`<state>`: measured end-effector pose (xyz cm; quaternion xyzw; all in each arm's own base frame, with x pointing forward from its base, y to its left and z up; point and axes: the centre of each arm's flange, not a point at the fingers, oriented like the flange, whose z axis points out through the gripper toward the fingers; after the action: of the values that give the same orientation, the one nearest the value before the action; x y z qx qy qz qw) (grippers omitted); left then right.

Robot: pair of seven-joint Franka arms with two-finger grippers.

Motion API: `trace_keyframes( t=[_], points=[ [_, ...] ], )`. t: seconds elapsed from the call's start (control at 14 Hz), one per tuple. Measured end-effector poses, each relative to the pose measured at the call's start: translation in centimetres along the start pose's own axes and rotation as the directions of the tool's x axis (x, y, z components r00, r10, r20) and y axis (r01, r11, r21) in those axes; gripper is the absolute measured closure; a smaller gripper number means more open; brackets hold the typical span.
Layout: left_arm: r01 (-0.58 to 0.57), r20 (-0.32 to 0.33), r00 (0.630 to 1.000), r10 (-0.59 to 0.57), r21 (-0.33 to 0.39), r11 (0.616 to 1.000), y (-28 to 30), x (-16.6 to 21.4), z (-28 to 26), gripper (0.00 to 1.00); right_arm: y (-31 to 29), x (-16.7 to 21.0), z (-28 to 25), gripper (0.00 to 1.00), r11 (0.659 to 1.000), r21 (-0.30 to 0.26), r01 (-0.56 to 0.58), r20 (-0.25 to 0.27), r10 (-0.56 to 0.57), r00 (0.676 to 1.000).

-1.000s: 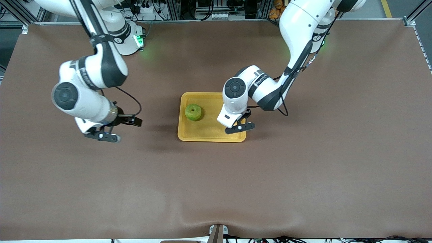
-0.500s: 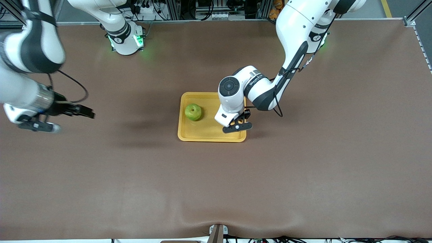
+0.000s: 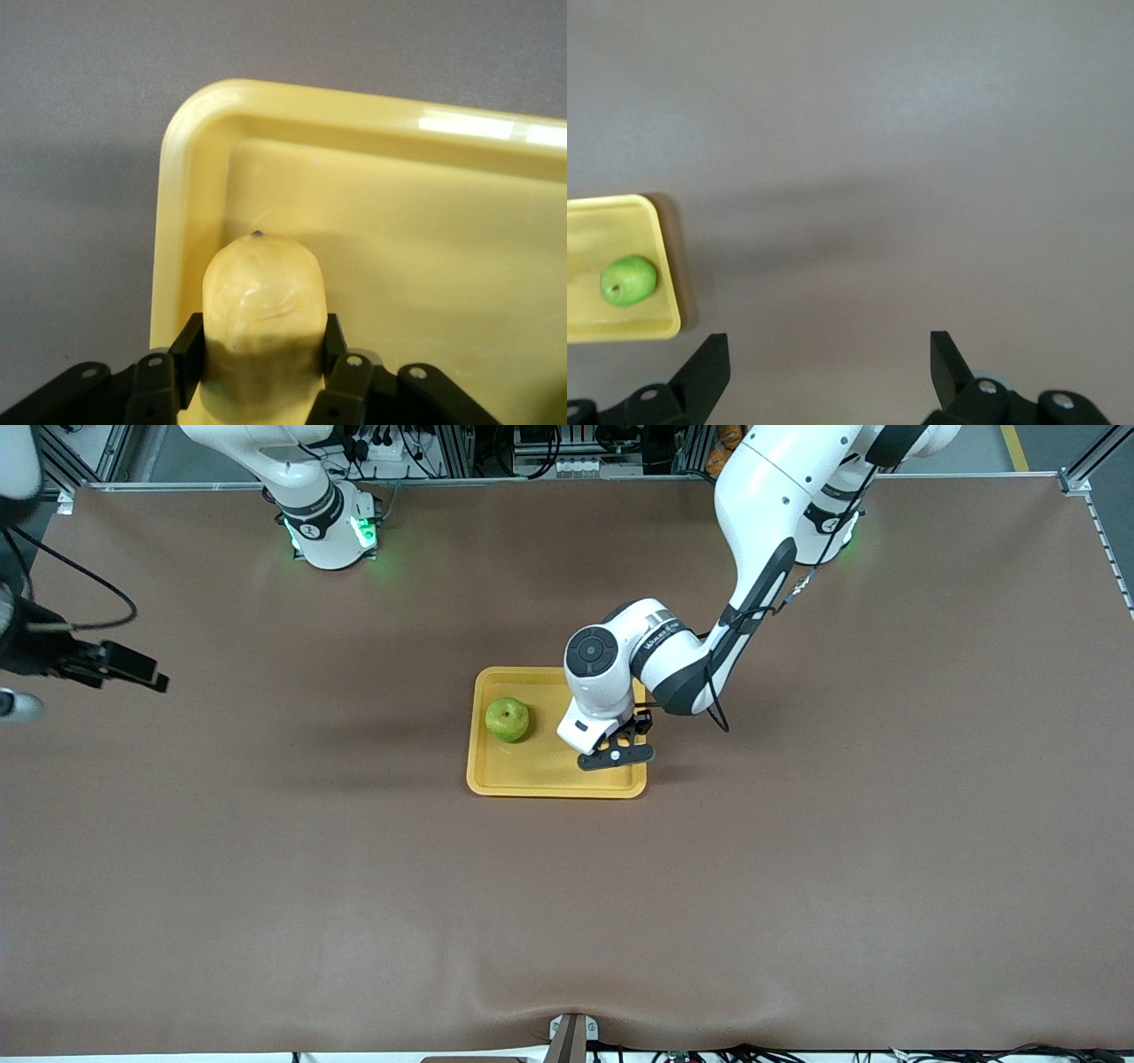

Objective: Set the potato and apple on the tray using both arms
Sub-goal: 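Withdraw the right gripper while the left gripper holds the potato over the tray, then lower the potato onto the tray and open the left gripper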

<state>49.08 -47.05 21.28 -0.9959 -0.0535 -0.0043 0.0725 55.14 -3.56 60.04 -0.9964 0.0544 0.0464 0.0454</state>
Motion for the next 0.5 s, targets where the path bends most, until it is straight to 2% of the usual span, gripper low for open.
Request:
trace_keyframes(
  t=[0.21,0.5],
  points=[
    [0.003,0.0,1.0,-0.003,0.003,1.0,-0.1,0.1,0.1,0.44,0.5,-0.9,-2.7,0.0,1.0,-0.006,-0.007,0.004,0.007,1.0],
    [0.004,0.002,1.0,-0.004,0.007,1.0,-0.2,0.2,0.3,0.44,3.0,-1.2,-2.9,0.0,0.999,-0.003,-0.037,0.025,0.037,0.999]
  ],
)
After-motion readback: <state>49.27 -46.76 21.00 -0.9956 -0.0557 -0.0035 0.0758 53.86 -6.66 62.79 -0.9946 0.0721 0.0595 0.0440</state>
